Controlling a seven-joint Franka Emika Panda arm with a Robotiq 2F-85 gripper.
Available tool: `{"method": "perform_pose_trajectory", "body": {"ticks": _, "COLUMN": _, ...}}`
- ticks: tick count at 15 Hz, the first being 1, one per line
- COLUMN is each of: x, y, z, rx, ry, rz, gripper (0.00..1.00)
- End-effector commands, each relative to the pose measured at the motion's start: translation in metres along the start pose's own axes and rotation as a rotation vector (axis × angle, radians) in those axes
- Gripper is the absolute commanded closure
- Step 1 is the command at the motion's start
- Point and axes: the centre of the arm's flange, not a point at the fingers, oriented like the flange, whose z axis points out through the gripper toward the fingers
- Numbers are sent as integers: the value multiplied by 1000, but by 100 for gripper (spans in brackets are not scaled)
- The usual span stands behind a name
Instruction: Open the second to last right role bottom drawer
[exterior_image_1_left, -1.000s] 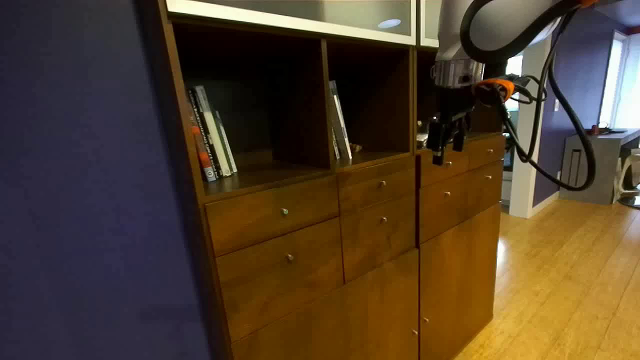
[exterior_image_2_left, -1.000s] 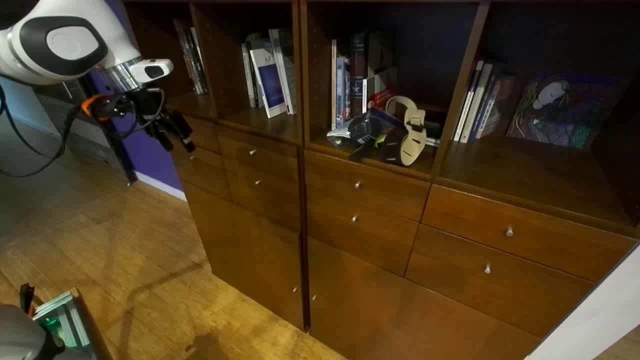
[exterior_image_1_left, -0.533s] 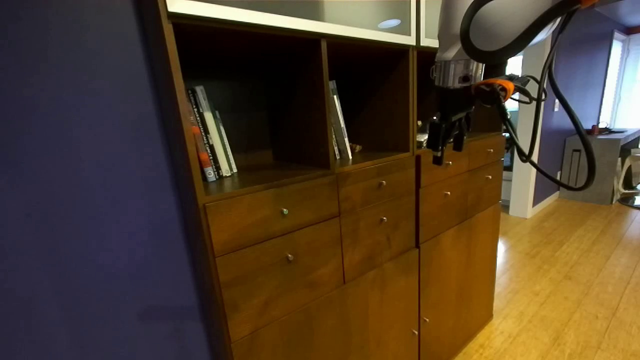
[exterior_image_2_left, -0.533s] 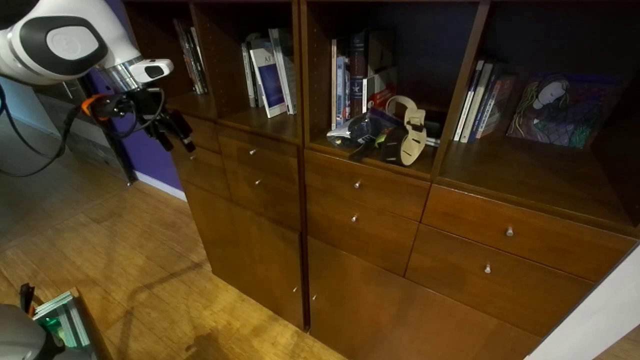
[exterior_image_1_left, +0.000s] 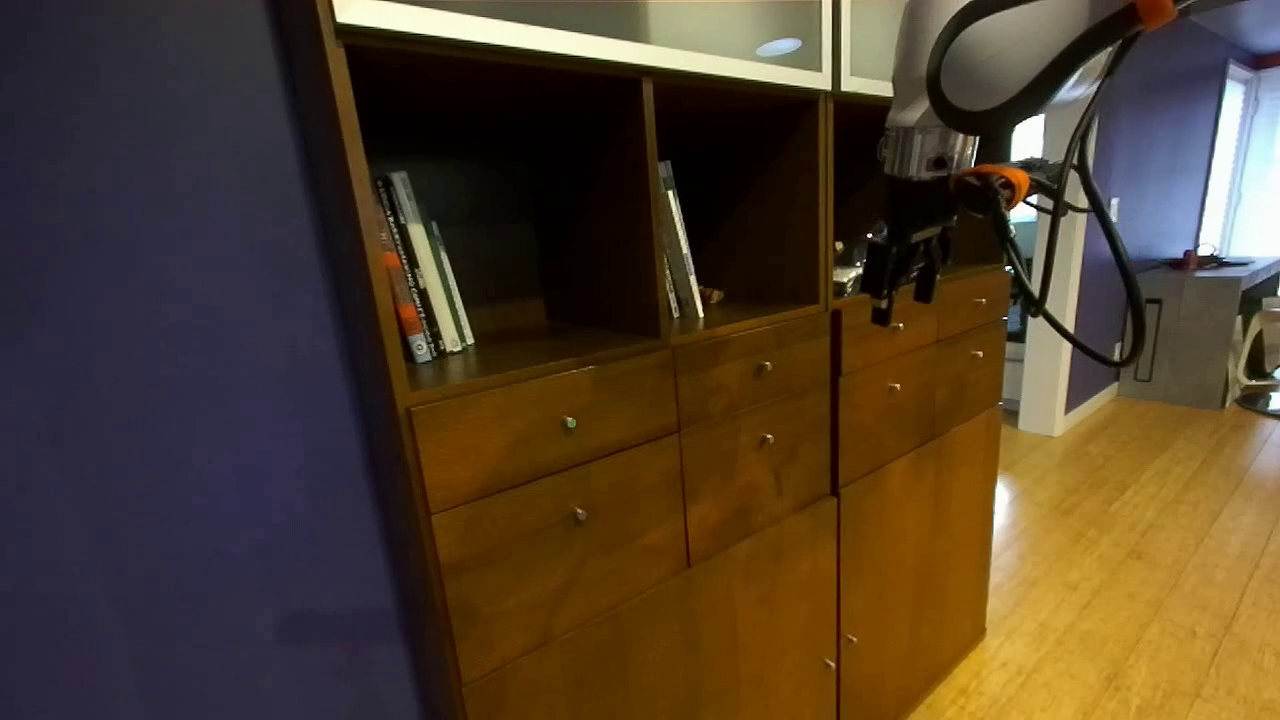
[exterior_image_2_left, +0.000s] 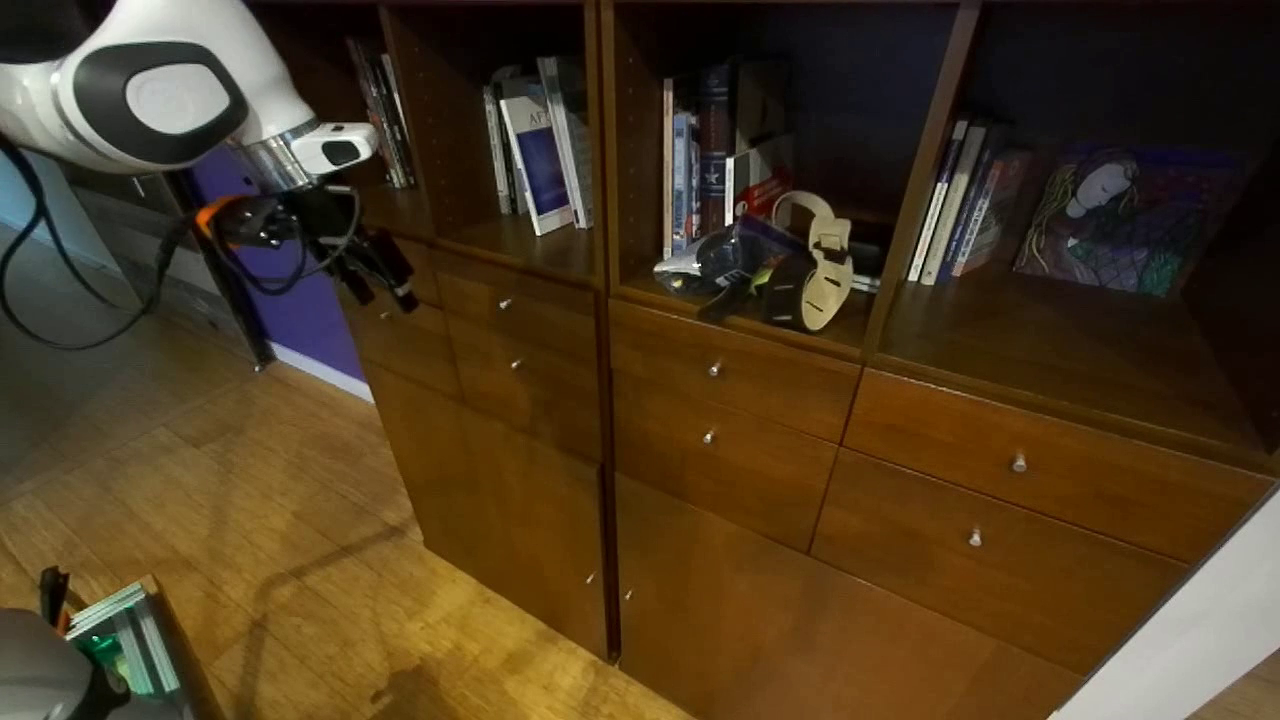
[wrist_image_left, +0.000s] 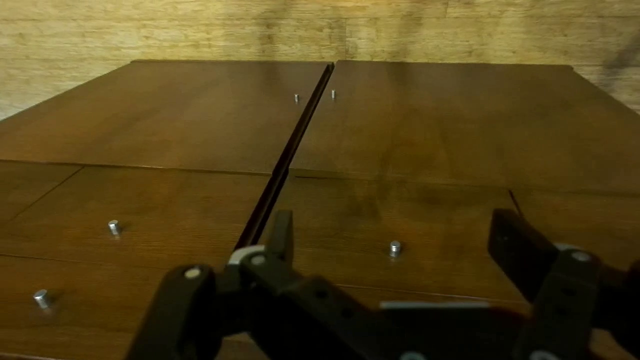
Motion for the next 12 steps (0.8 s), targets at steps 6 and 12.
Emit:
{"method": "perform_pose_trajectory", "body": {"ticks": 6, "x": 4, "y": 137, "z": 88, "rx": 80, "ry": 57, "rz": -74, "gripper": 0}}
{"method": "perform_pose_trajectory", "body": {"ticks": 12, "x": -10, "y": 220, "z": 146, "rx": -18, "ry": 117, "rz": -120, "gripper": 0}}
